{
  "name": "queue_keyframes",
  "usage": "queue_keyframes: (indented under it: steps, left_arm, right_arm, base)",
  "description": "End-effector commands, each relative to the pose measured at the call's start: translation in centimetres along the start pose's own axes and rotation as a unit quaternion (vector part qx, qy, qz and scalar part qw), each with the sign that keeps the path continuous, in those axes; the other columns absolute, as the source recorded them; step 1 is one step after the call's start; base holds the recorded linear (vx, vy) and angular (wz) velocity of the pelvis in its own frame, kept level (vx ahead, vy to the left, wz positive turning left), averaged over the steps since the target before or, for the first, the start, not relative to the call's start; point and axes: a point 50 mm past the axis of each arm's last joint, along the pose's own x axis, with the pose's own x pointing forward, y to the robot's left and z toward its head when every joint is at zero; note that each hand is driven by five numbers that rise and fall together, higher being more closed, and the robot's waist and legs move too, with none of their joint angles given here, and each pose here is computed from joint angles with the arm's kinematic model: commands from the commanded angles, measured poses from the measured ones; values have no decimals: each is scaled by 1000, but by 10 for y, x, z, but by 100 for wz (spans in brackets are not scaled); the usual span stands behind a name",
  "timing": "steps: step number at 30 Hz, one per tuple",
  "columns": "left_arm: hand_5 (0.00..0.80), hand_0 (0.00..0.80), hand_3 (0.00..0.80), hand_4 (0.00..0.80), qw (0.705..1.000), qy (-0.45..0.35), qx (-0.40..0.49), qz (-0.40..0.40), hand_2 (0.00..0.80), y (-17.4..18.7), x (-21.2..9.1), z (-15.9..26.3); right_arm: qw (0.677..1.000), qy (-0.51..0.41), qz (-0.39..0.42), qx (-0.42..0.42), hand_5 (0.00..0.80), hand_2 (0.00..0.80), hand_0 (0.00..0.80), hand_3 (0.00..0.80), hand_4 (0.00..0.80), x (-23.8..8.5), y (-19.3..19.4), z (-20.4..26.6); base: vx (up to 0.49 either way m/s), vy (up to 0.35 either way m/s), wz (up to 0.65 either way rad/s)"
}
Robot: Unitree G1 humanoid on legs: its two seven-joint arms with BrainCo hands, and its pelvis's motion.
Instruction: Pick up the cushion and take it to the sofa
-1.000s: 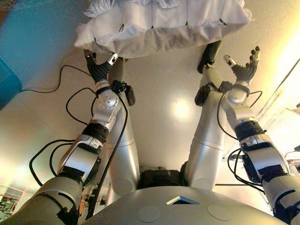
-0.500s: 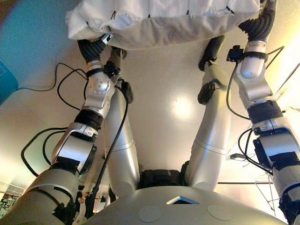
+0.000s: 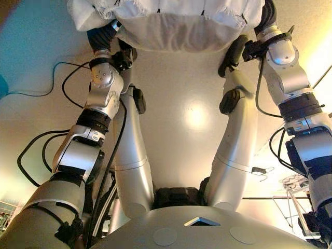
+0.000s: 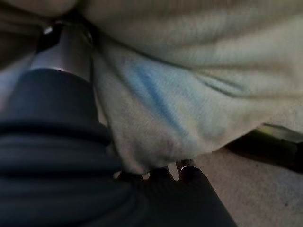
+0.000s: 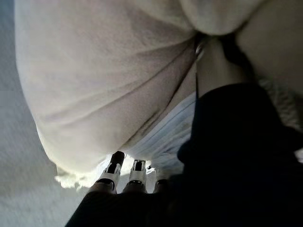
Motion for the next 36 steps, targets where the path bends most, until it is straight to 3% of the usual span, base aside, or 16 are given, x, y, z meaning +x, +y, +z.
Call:
queue_keyframes:
  steps: [1,2,3,4,10,18,29,36]
  left_arm:
    - [571,571,571,571,984,-43,-57,-162,571,-69,-10,23]
    - [800,800,800,800,982,-44,-64,-172,800,-71,-11,24]
    - [800,800,800,800,980,-46,-71,-180,800,-73,-13,25]
    - [800,800,800,800,978,-46,-84,-187,800,-75,-14,26]
    - [800,800,800,800,973,-61,-94,-200,800,-74,-23,25]
    - [800,800,800,800,978,-57,-84,-180,800,-61,-47,6]
    - [800,800,800,800,982,-49,-101,-152,800,-22,-95,-5]
    - [800,800,800,800,982,-49,-103,-153,800,4,-121,1]
  right_arm:
    - [982,-63,174,24,0,0,0,0,0,9,70,26]
    - [982,-71,174,29,0,0,0,0,0,9,71,29]
    - [981,-79,173,34,323,323,323,323,323,9,71,32]
    - [980,-92,172,42,800,800,800,800,800,9,71,36]
    - [977,-144,148,51,800,800,800,800,800,5,66,43]
    - [986,-147,72,28,800,800,800,800,800,-18,56,17]
    - [988,-150,6,36,800,800,800,800,800,-90,63,-15]
    - [989,-140,18,47,800,800,800,800,800,-128,69,-22]
  base:
    - [-17,-8,12]
    - [-18,-10,8]
    - [-25,-16,3]
    - [0,0,0]
    - [-39,-24,2]
    - [-39,-52,0]
    - [27,-79,-13]
    - [75,4,-7]
